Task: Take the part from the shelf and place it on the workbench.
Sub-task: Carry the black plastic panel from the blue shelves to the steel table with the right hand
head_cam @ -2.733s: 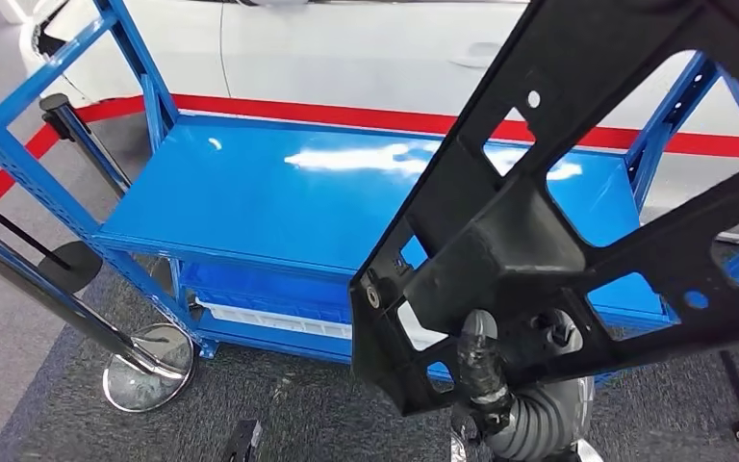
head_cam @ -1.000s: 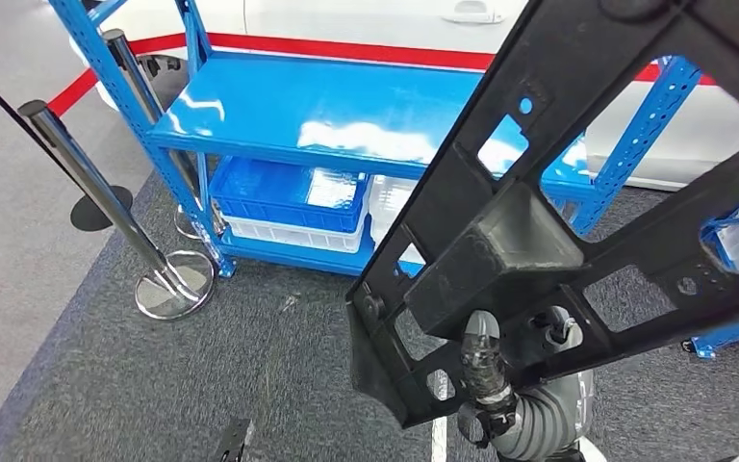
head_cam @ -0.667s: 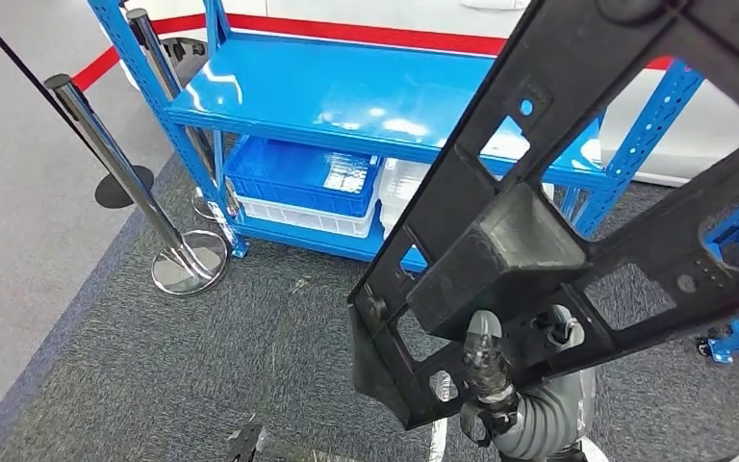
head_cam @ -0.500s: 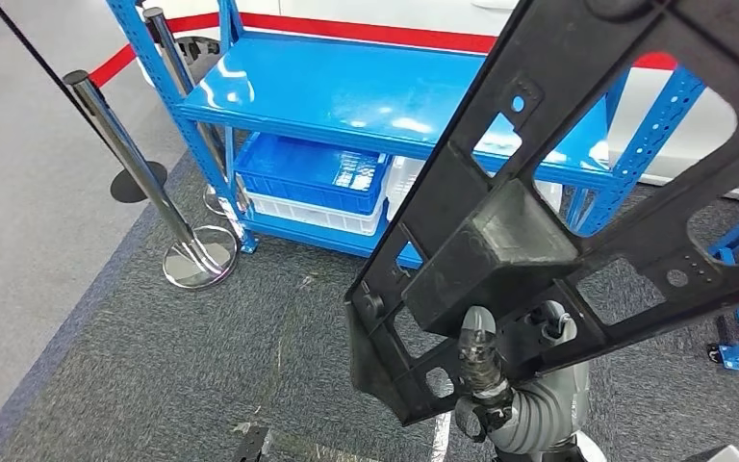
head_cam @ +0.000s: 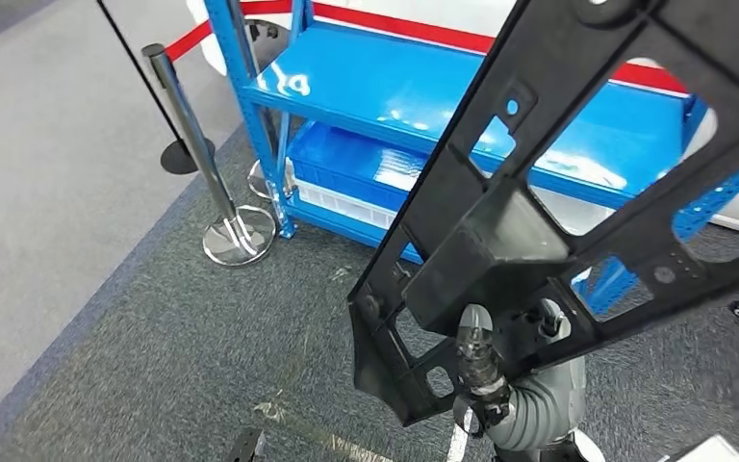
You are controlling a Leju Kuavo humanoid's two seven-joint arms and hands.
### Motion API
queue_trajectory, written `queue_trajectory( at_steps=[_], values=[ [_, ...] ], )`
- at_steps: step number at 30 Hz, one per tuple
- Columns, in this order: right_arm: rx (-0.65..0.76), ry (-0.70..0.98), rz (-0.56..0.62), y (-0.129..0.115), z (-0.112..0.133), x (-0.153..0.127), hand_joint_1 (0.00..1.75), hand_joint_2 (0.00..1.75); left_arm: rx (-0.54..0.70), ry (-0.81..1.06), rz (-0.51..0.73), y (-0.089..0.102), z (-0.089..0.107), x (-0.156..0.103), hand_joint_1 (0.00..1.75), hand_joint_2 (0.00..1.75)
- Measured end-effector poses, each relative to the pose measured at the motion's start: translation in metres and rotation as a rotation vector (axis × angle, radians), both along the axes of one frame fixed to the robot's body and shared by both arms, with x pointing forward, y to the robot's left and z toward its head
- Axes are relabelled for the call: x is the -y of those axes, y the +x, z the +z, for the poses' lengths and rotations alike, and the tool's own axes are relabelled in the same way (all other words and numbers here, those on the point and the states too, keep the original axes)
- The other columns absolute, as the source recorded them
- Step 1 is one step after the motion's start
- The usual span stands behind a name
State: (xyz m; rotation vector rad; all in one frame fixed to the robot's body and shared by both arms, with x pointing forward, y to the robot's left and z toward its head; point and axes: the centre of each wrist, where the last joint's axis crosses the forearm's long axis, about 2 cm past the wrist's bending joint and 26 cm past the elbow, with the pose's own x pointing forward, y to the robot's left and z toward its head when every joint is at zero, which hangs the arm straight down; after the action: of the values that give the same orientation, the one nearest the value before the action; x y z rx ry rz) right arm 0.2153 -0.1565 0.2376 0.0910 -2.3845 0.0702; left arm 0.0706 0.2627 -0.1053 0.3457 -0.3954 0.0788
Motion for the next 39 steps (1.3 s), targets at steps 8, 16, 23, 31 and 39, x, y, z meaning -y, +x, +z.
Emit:
queue_trajectory(
  at_steps=[8,16,23,31,39],
  values=[
    [-0.015,0.006,-0.005,0.0,-0.003,0.0,1.75,1.75,0.004,-0.004,-0.009,0.0,0.0,0.0,0.0,1.75],
    [-0.022,0.018,-0.017,-0.007,-0.009,0.001,1.75,1.75,0.03,0.022,-0.069,-0.001,0.0,-0.001,0.0,1.75],
    [-0.027,0.034,-0.022,-0.012,-0.01,0.003,1.75,1.75,0.04,0.031,-0.092,0.0,0.0,0.001,0.0,1.75],
    [-0.03,0.063,0.003,-0.012,-0.012,0.004,1.75,1.75,0.021,0.045,-0.088,0.001,0.001,0.005,0.0,1.75],
    [-0.019,0.075,0.022,-0.011,-0.015,0.003,1.75,1.75,0.015,0.045,-0.085,0.001,0.001,0.007,0.0,1.75]
  ],
)
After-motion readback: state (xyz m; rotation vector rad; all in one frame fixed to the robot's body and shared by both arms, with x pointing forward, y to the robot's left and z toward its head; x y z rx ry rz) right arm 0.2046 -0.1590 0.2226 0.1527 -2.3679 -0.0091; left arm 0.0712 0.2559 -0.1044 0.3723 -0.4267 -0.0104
